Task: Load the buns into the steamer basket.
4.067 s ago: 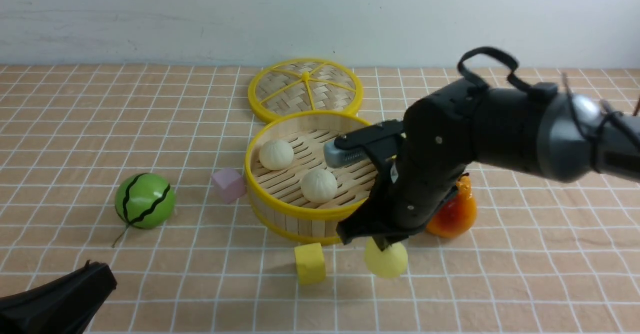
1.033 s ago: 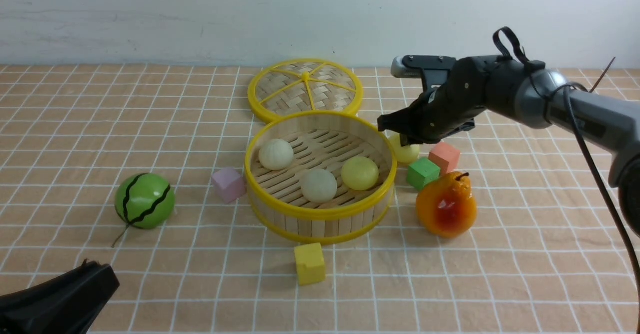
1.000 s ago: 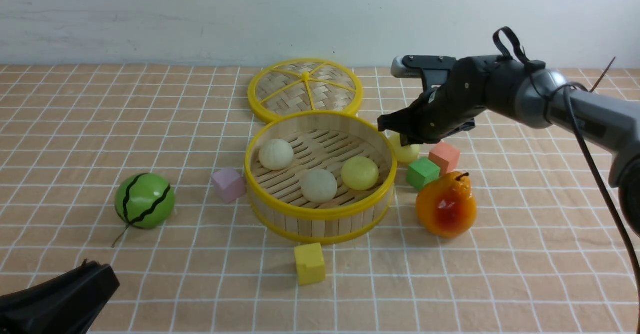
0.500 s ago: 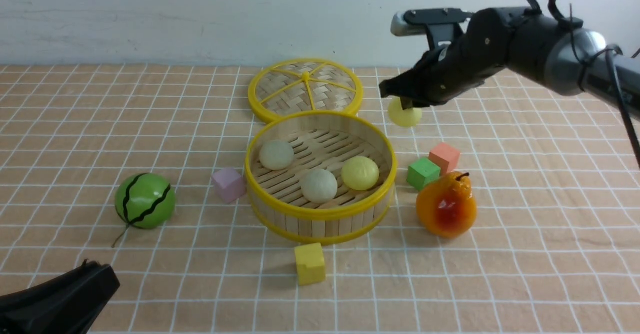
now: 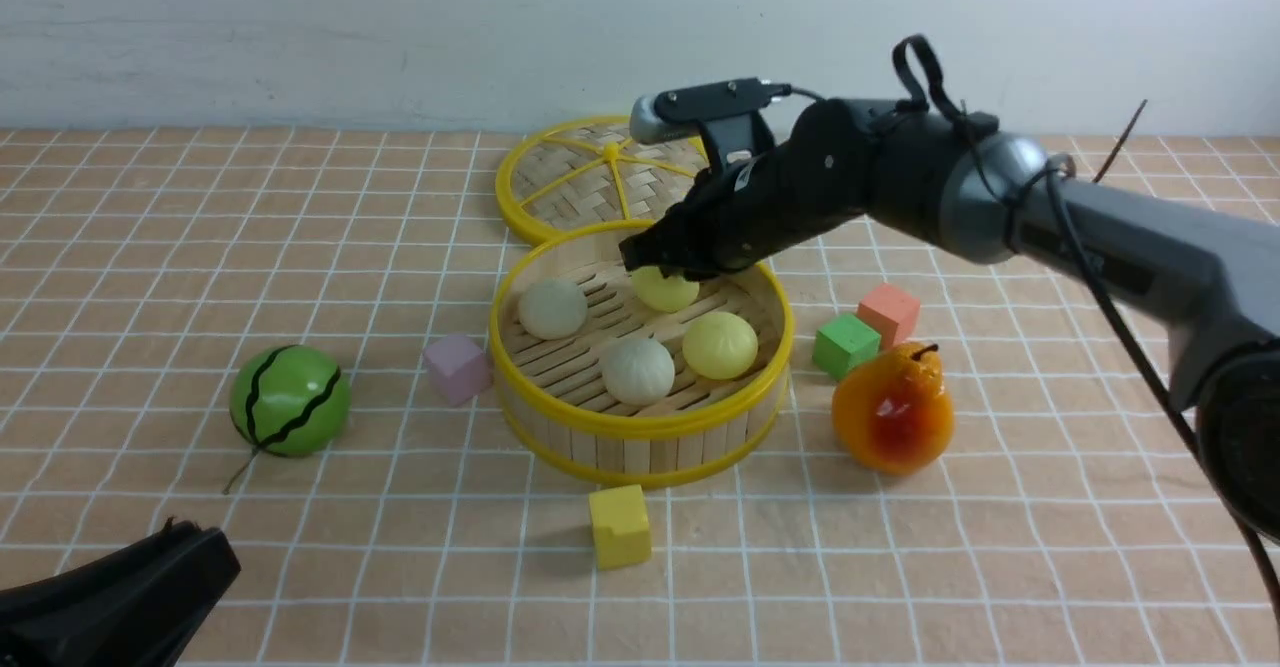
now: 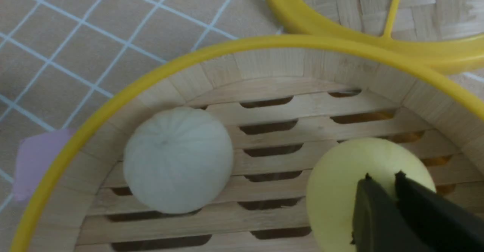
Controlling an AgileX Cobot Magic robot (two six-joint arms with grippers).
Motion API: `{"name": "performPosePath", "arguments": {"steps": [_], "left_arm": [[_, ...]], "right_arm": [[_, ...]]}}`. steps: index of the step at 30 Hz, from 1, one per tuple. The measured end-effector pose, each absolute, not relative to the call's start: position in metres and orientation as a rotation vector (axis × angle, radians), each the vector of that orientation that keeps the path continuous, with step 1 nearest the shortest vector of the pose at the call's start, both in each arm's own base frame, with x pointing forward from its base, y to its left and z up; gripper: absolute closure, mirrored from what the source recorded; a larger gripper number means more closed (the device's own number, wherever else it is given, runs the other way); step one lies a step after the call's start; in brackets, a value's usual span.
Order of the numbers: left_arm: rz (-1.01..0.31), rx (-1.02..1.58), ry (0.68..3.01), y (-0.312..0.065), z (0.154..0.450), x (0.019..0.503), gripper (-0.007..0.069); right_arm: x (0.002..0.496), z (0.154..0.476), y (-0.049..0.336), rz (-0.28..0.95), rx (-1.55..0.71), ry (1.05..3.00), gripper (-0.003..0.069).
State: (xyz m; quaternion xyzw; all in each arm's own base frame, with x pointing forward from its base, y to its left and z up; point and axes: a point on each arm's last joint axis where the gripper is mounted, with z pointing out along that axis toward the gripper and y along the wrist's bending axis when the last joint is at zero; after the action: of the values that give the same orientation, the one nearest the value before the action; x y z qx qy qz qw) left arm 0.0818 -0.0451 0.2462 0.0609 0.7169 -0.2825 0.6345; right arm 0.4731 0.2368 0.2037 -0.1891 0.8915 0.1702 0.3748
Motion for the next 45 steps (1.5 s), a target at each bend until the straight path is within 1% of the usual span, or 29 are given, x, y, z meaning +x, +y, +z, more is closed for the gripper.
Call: {"name": "performPosePath", "arguments": {"steps": [2,3,5,8,10,11,12,13,15,16,17,18,19,20,21,22,23,25,26,27,31,36,39,45], "left_arm": [[-0.646,0.139,1.639,-0.045,0.246,0.082,0.0505],[-0.646,0.139,1.639,-0.045,0.246,0.082,0.0505],[-0.646,0.139,1.639,-0.045,0.246,0.082,0.0503],[-0.646,0.139,1.639,-0.045,0.246,0.082,0.0500],[-0.646,0.139,1.639,-0.045,0.246,0.082,0.0498],[-0.646,0.139,1.639,-0.045,0.246,0.082,0.0498],[-0.646,0.139,1.639,-0.045,0.246,0.082,0.0496],[-0.646,0.139,1.639,-0.045,0.246,0.082,0.0496],[-0.646,0.139,1.639,-0.045,0.246,0.082,0.0494],[-0.646,0.139,1.639,-0.045,0.246,0.082,0.0494],[-0.646,0.139,1.639,-0.045,0.246,0.082,0.0491],[-0.646,0.139,1.639,-0.045,0.246,0.082,0.0491],[-0.646,0.139,1.639,-0.045,0.246,0.082,0.0491],[-0.646,0.139,1.639,-0.045,0.246,0.082,0.0489],[-0.646,0.139,1.639,-0.045,0.246,0.082,0.0488],[-0.646,0.139,1.639,-0.045,0.246,0.082,0.0487],[-0.646,0.139,1.639,-0.045,0.246,0.082,0.0487],[-0.646,0.139,1.639,-0.045,0.246,0.082,0.0484],[-0.646,0.139,1.639,-0.045,0.246,0.082,0.0484],[-0.646,0.139,1.639,-0.045,0.246,0.082,0.0482],[-0.646,0.139,1.639,-0.045,0.246,0.082,0.0481],[-0.646,0.139,1.639,-0.045,0.246,0.082,0.0473],[-0.646,0.139,1.639,-0.045,0.246,0.082,0.0470],[-0.646,0.139,1.640,-0.045,0.246,0.082,0.0463]], "right_arm": [[0.475,0.196,0.238,0.444,-0.469,2.287,0.0475],[0.475,0.196,0.238,0.446,-0.466,2.286,0.0465],[0.476,0.197,0.238,0.449,-0.459,2.277,0.0335],[0.471,0.209,0.237,0.461,-0.470,2.286,0.0200],[0.467,0.218,0.236,0.469,-0.480,2.293,0.0174],[0.459,0.236,0.234,0.482,-0.498,2.309,0.0158],[0.448,0.259,0.230,0.490,-0.521,2.329,0.0162],[0.442,0.270,0.228,0.490,-0.531,2.339,0.0176],[0.414,0.313,0.214,0.459,-0.567,2.395,0.0260],[0.412,0.317,0.213,0.455,-0.565,2.395,0.0271],[0.394,0.338,0.203,0.423,-0.572,2.432,0.0373],[0.384,0.347,0.197,0.395,-0.575,2.458,0.0446],[0.380,0.351,0.194,0.391,-0.569,2.459,0.0461],[0.360,0.365,0.182,0.348,-0.554,2.498,0.0578],[0.348,0.371,0.175,0.334,-0.533,2.516,0.0629],[0.337,0.376,0.169,0.327,-0.526,2.524,0.0659],[0.327,0.379,0.165,0.327,-0.513,2.531,0.0673],[0.305,0.385,0.154,0.331,-0.492,2.538,0.0676],[0.302,0.383,0.153,0.329,-0.489,2.547,0.0676],[0.285,0.389,0.144,0.331,-0.488,2.536,0.0676],[0.248,0.392,0.127,0.328,-0.490,2.536,0.0672],[0.203,0.395,0.107,0.327,-0.513,2.595,0.0668],[0.189,0.405,0.101,0.345,-0.508,2.554,0.0666],[0.180,0.412,0.097,0.356,-0.505,2.521,0.0661]]}}
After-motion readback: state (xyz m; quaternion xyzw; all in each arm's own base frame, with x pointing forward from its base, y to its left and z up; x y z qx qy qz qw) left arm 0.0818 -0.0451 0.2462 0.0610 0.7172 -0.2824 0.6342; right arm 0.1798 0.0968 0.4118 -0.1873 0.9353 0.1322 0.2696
